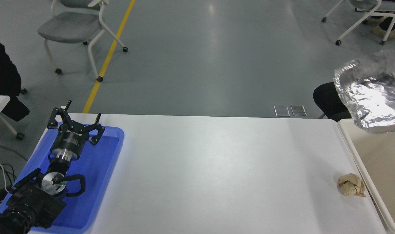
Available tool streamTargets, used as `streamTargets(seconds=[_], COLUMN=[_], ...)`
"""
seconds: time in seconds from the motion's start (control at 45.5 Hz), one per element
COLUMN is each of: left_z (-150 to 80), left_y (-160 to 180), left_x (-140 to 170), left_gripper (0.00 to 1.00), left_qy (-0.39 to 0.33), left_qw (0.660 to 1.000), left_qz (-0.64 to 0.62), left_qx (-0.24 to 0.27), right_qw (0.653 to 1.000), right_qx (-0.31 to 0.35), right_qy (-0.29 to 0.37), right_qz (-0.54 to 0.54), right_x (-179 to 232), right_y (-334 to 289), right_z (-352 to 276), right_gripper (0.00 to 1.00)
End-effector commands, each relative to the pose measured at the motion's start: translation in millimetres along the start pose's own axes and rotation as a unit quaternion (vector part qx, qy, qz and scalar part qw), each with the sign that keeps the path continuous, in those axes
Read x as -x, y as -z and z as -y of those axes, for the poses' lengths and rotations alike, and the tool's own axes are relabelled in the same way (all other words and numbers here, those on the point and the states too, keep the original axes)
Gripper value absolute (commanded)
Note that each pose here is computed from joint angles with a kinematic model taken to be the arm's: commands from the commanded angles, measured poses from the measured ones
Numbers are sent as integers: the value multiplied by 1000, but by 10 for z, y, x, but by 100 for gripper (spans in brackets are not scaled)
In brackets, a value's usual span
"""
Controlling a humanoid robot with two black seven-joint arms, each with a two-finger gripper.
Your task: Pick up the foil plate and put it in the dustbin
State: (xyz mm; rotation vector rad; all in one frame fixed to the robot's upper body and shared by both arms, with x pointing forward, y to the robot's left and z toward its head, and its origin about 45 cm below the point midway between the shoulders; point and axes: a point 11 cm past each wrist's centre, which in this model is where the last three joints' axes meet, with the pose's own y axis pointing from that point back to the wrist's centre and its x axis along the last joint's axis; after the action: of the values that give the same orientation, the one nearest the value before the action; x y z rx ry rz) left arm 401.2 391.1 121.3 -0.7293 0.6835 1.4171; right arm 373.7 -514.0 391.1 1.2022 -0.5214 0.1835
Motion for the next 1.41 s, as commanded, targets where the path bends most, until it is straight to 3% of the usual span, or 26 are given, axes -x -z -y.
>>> streamTargets(seconds=[0.0,0.264,0.615,1.275,1.341,1.363,1.385], left_z=[0,0,0,0,0,0,4], left_y=[0,0,0,0,0,0,3], left_x=[0,0,0,0,0,0,8], left_gripper=[100,100,100,100,100,100,100], left_qy=[0,0,0,0,0,0,1], left_qw=[1000,1000,1000,1000,1000,1000,1000], left_qz=[0,0,0,0,0,0,-1], left_qx=[0,0,0,0,0,0,0], right_qw=[992,984,980,980,980,980,980], right_qx=[84,123,105,104,103,103,103], right_qy=[-33,-88,-102,-110,-108,-108,-108], right_qz=[93,92,134,131,131,131,131], right_x=[375,896,1560,1658,1662,1662,1662], right_y=[-964,-1054,-500,-410,-406,-406,-406], right_z=[692,1510,2200,2275,2277,2277,2277], right_gripper=[0,0,0,0,26,47,87])
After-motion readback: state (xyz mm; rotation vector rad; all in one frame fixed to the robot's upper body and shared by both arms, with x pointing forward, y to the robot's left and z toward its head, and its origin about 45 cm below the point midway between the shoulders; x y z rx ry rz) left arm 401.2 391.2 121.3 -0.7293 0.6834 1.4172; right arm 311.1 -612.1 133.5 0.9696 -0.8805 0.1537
